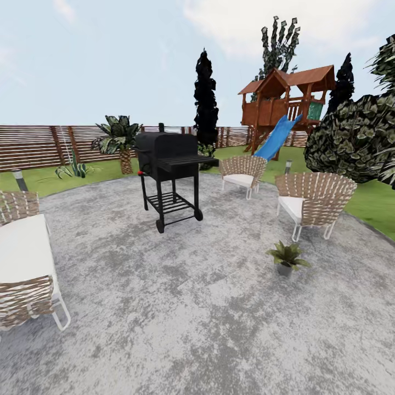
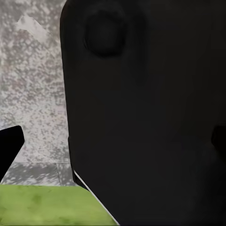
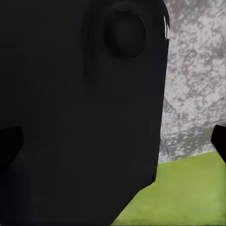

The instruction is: Pick up the pesticide atomizer in the garden and spray insectifuge to fully cover both potted plants in the garden.

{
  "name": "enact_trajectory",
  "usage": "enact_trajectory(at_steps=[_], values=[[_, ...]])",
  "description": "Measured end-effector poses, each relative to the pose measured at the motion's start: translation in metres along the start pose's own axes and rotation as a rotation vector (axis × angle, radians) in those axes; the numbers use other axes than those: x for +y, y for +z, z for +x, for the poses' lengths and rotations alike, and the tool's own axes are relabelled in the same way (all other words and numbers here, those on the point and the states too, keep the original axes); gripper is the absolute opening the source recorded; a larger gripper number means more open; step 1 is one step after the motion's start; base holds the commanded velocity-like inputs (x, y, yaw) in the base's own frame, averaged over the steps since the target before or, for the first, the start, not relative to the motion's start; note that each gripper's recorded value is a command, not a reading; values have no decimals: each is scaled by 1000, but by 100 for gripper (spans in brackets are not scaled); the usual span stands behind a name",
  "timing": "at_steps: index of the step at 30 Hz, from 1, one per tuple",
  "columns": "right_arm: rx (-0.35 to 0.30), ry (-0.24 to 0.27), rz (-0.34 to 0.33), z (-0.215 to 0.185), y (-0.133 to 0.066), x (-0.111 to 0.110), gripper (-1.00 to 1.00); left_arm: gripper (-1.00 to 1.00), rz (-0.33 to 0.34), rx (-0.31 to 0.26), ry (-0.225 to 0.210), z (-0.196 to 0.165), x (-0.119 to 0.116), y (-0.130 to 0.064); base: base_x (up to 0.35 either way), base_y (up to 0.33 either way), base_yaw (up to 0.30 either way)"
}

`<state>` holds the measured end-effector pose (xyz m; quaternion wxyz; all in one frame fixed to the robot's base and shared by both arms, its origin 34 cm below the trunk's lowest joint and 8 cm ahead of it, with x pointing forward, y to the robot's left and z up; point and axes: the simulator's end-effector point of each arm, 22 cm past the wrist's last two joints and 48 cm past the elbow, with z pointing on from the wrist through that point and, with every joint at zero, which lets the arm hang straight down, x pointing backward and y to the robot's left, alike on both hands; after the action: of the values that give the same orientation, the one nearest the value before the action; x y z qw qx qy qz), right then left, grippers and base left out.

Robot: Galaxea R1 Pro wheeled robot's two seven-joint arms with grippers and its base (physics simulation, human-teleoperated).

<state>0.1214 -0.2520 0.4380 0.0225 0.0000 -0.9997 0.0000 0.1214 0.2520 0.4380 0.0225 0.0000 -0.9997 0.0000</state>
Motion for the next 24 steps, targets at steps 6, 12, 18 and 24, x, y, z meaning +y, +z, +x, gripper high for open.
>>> enact_trajectory(at_steps=[6, 12, 18, 24], values=[[3, -1, -11, 3, 0, 3, 100, 100, 3, -3, 0, -1, -1, 0, 0, 0, 0], [-61, -4, -42, -33, -1, 29, 100, 100, 2, -5, -1, -2, 0, 0, 0, 0, 0], [-99, 1, -62, -52, -4, 46, 100, 100, 1, -6, -3, -2, 0, 0, 0, 0, 0], [-139, 0, -44, -70, -5, 33, 100, 100, -5, -30, -1, -13, 5, 0, 0, 0, 0]])
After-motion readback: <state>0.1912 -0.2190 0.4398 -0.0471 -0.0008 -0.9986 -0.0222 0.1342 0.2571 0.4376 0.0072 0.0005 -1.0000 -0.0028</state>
